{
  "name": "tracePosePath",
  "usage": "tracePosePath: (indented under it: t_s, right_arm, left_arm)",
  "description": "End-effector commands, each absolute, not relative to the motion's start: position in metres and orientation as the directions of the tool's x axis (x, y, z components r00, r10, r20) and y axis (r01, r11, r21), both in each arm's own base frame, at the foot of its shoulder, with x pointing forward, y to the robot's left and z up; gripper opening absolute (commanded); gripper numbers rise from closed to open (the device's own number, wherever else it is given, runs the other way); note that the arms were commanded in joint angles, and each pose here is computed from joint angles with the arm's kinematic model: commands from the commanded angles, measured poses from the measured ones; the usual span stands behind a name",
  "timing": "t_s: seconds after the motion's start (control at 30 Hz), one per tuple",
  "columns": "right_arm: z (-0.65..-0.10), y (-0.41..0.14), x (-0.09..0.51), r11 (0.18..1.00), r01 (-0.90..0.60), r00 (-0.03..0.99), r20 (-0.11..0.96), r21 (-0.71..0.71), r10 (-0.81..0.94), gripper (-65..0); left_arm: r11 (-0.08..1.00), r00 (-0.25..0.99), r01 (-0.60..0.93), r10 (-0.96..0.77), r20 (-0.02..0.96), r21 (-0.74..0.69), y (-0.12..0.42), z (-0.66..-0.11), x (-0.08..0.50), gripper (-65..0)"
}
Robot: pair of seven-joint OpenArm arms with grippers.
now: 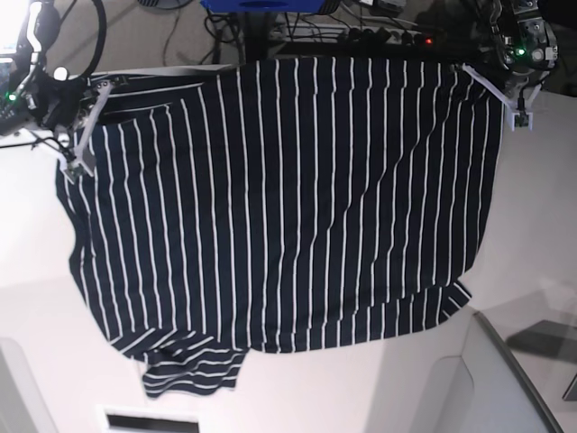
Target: Layout the t-shirt on the table in an organized manner, then fold the t-shirt properly
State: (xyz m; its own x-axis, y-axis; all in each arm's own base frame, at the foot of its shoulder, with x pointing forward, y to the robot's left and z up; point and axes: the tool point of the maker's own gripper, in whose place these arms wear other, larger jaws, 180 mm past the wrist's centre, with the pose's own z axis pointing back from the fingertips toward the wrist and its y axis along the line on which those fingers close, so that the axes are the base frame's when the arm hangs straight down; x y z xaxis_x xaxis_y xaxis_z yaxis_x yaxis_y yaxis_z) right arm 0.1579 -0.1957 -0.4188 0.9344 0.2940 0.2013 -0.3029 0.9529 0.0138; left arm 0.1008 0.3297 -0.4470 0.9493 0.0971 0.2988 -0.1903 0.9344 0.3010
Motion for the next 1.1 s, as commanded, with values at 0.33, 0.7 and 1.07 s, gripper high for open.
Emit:
tracePosePath:
  t_s: [0.33, 0.7, 1.07]
  right_arm:
    - [-0.442, -0.203, 0.140, 0.961, -0.272, 0.953, 0.150, 0.047, 0.262, -64.4]
    - [-0.466, -0.229, 0.127, 0.990, -0.118, 0.989, 0.102, 0.075, 0.110, -64.4]
    - [-0.469, -0.233, 0.178, 0.994, -0.054, 0.988, 0.149, 0.096, 0.039, -64.4]
  left_arm:
    - [0.928, 0.940, -0.193, 0.081, 0.332, 0.319, 0.337, -0.439, 0.111, -65.0]
    - [0.929, 0.944, -0.200, 0.097, 0.314, 0.312, 0.338, -0.447, 0.108, -65.0]
    - [0.937, 0.928, -0.224, 0.121, 0.353, 0.267, 0.335, -0.456, 0.149, -65.0]
